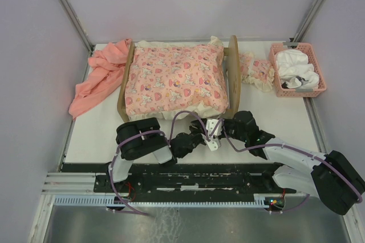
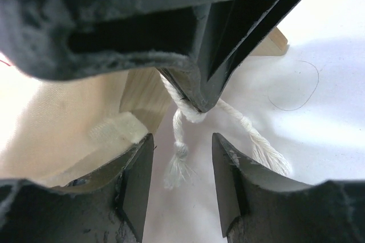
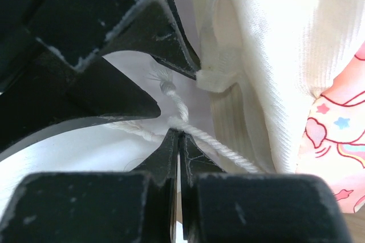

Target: Set up the pet bed

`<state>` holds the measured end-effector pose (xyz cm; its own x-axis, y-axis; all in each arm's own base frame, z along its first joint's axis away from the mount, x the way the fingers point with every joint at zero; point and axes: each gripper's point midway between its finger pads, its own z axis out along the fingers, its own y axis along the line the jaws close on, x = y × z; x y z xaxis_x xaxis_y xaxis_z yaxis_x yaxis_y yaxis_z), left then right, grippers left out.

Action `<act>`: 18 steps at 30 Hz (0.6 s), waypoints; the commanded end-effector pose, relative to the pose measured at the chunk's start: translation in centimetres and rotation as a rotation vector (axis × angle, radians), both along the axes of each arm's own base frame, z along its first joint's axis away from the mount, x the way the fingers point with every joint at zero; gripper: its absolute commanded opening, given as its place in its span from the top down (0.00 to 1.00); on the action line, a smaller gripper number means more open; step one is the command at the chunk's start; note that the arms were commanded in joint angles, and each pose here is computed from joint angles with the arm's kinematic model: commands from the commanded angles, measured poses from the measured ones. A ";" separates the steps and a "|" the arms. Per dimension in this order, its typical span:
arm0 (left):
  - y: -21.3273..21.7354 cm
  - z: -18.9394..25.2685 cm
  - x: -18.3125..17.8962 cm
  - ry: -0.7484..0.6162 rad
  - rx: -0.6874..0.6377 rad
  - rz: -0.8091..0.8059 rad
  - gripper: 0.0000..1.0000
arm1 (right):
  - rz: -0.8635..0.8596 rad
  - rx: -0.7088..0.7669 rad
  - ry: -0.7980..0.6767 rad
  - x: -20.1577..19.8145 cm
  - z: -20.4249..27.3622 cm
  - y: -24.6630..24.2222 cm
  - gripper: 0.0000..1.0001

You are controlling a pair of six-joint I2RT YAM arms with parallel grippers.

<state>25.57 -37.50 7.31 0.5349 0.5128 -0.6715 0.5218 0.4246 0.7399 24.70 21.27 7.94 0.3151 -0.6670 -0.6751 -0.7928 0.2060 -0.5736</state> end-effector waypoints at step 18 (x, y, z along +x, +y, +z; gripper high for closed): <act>0.2 4.4 -0.1 0.064 -0.218 -0.003 0.97 | -0.169 0.577 0.200 -1.4 6.8 2.1 0.94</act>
